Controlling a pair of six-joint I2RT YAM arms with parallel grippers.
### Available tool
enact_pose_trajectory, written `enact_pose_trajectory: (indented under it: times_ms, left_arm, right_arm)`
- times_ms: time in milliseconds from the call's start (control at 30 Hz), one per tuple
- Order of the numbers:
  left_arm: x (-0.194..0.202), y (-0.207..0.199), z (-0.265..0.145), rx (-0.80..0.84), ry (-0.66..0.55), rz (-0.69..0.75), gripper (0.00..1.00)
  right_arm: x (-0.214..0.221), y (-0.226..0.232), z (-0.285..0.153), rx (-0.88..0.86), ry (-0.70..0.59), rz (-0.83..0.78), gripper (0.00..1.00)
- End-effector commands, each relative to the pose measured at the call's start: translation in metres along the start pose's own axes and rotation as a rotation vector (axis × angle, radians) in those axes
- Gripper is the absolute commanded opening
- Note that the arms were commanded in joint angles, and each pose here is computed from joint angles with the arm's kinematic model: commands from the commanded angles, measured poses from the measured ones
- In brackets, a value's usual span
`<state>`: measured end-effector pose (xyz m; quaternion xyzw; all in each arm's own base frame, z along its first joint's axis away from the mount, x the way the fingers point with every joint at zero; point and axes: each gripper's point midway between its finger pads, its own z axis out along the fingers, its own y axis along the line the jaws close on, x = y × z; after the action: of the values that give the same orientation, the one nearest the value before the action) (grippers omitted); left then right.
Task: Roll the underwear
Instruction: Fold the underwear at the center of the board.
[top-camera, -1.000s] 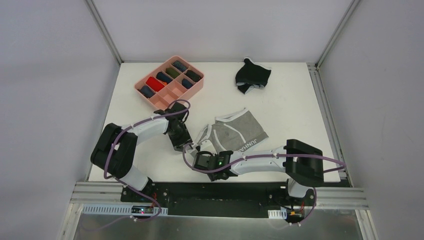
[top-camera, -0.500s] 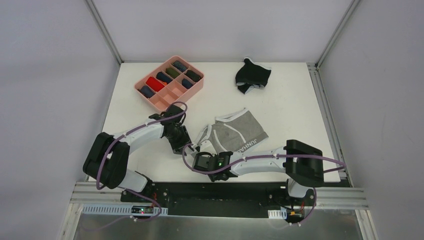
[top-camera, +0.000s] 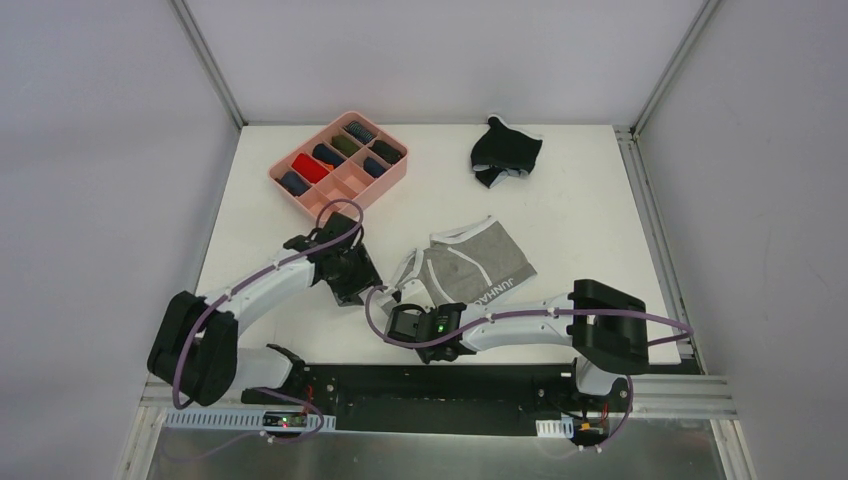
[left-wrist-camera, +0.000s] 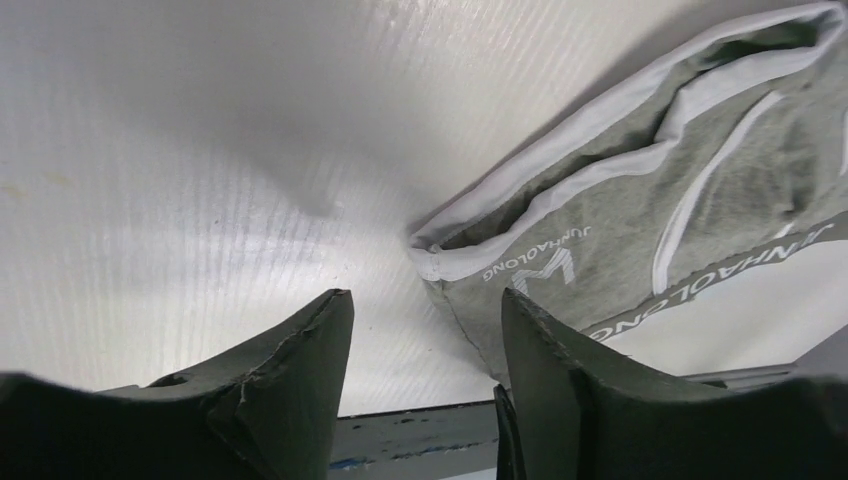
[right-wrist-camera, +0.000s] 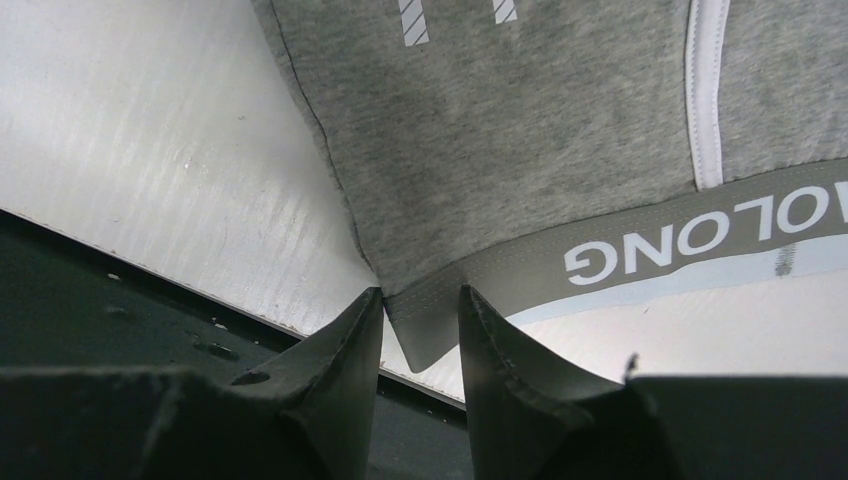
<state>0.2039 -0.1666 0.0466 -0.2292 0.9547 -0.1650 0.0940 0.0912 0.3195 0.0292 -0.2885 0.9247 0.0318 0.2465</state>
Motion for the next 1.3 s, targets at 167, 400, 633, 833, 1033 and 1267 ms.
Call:
enact_pose_trajectory:
  times_ms: [167,400,633,833,1033,1267]
  left_arm:
    - [-0.002,0.002,0.003,0.011,-0.022,-0.011,0.48]
    - [0.007,0.003,0.019,-0.005,0.059,0.033,0.53]
    - [0.005,-0.001,0.027,-0.005,0.067,0.04,0.43]
    - [0.007,0.001,0.032,-0.014,0.074,0.047,0.34]
    - [0.006,0.009,0.036,-0.047,0.066,0.049,0.07]
    - [0.003,0.01,0.031,-0.051,0.033,0.03,0.0]
  right_arm:
    - [-0.013,0.002,-0.011,-0.007,-0.048,0.028,0.36]
    - [-0.011,0.002,-0.011,-0.003,-0.043,0.038,0.36]
    - [-0.011,0.001,-0.011,0.003,-0.04,0.038,0.36]
    - [-0.012,0.0,-0.011,0.012,-0.045,0.039,0.36]
    - [-0.016,-0.001,-0.017,0.012,-0.074,0.031,0.36]
    - [-0.013,0.009,-0.02,0.0,-0.076,-0.018,0.36]
